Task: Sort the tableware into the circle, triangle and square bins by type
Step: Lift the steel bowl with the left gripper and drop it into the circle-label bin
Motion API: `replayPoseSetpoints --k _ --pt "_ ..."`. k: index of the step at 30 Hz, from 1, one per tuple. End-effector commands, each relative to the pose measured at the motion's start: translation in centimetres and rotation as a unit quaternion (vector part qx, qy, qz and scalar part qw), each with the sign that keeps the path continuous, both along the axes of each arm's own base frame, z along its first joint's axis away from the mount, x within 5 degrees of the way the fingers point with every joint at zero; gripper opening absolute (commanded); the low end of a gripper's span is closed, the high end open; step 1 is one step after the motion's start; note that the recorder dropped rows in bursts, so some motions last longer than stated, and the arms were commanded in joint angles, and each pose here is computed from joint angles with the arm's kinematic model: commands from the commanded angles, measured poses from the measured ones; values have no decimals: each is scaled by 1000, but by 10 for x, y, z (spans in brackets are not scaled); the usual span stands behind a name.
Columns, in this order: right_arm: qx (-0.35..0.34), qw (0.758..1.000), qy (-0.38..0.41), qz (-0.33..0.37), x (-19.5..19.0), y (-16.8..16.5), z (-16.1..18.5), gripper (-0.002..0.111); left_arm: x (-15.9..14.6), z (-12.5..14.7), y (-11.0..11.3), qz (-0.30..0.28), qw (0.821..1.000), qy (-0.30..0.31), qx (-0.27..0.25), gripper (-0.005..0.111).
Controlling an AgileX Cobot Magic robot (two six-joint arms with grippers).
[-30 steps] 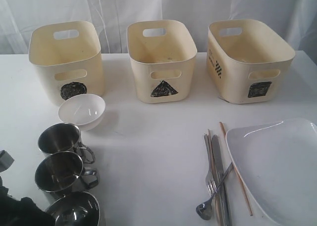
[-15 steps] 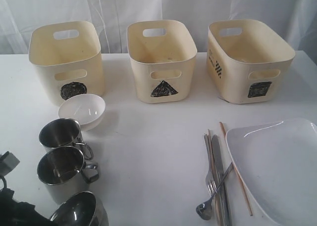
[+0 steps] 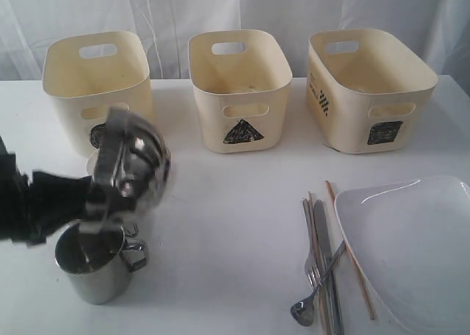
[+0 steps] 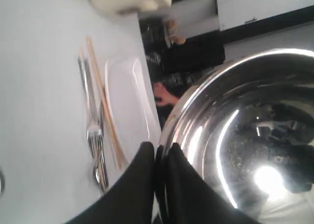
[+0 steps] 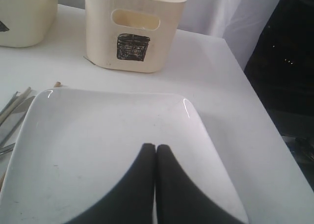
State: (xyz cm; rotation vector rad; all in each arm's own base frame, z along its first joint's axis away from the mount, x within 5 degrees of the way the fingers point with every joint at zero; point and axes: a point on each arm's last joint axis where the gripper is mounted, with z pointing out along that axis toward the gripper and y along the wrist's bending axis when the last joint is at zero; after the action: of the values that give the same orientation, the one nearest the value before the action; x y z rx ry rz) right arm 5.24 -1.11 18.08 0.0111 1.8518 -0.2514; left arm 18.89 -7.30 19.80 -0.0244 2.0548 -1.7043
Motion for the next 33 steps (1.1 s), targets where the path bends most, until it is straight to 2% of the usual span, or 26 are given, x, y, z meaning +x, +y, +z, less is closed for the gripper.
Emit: replayPoseSetpoints --k 1,2,3,5,6,7,8,10,13,16,20,23,26,30,33 --pt "-5 1000 -6 -2 0 0 1 0 54 61 16 47 988 -146 4 0" --pt "-5 1000 -6 -2 0 0 1 0 77 78 23 90 975 -193 65 0" --pt "-5 1000 -6 -2 0 0 1 0 95 90 31 139 953 -232 135 0" --pt "-5 1000 -6 -2 0 0 1 0 136 119 56 274 862 -280 323 0" --pt "-5 1000 -6 -2 0 0 1 0 154 129 70 344 795 -264 425 0" --pt "-5 1000 -6 -2 0 0 1 0 166 143 79 385 747 -258 476 0" --pt "-5 1000 -6 -2 0 0 1 0 180 155 78 392 728 -275 490 0" --pt "-5 1000 -6 -2 0 0 1 0 199 163 73 383 733 -302 474 0" --pt "-5 1000 -6 -2 0 0 1 0 230 158 68 370 742 -317 461 0" --pt "-5 1000 -6 -2 0 0 1 0 256 138 59 312 750 -354 463 0" --pt "-5 1000 -6 -2 0 0 1 0 273 120 43 260 773 -379 439 0" --pt "-5 1000 -6 -2 0 0 1 0 281 102 35 238 768 -380 456 0" --pt "-5 1000 -5 -2 0 0 1 0 288 84 37 239 769 -358 472 0" --pt "-5 1000 -5 -2 0 0 1 0 296 59 40 220 755 -352 508 0" --pt "-5 1000 -5 -2 0 0 1 0 297 49 33 192 768 -367 489 0"
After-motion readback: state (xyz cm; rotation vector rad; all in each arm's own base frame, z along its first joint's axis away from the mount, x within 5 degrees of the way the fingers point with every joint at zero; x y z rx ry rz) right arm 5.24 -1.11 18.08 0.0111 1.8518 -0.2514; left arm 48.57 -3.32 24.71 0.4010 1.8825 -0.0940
